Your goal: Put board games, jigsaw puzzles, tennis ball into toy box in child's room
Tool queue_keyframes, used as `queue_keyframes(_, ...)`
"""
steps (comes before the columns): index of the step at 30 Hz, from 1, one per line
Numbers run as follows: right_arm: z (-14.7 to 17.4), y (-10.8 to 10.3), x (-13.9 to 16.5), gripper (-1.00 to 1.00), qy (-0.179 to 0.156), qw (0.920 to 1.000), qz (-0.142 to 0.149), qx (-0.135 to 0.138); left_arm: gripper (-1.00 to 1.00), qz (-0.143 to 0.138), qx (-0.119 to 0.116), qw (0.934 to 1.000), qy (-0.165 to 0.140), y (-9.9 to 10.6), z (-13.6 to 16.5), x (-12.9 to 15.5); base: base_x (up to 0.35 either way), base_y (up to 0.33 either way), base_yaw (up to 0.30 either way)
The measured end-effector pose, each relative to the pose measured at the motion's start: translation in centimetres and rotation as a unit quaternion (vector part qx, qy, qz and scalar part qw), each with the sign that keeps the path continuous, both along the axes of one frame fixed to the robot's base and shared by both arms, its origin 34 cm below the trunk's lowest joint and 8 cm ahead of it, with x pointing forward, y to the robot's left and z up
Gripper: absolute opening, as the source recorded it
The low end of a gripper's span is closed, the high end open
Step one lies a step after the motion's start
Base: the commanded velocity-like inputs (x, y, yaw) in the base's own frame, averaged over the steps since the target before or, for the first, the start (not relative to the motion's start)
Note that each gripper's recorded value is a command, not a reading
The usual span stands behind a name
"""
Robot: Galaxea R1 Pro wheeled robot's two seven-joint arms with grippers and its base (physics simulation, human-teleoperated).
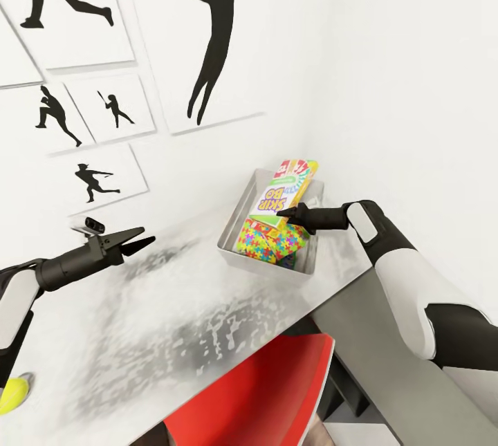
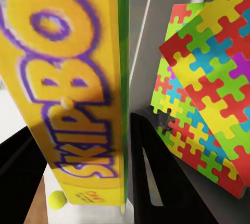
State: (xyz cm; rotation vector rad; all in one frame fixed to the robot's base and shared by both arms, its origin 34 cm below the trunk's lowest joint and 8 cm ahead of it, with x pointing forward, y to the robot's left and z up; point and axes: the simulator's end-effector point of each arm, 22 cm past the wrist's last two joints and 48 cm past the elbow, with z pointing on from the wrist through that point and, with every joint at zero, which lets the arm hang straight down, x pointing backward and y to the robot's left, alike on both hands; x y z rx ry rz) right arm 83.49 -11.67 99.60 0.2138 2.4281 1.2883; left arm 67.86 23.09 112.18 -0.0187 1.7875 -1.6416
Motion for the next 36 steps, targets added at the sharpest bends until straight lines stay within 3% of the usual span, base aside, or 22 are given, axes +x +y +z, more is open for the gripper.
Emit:
queue_keyframes(16,0.0,0.0,0.0,-1.00,0.001,1.0000,0.001,0.002,1.00,0.011,-0.001,0.9999,-0.004,0.9,0.4,0.2,-0.001,0.000,0.000)
queue_keyframes(36,0.0,0.0,-0.1,-1.00,0.002,1.0000,0.001,0.002,1.00,0.018,-0.002,0.9998,-0.007,1.5,0.6,0.4,-0.100,0.006,0.000)
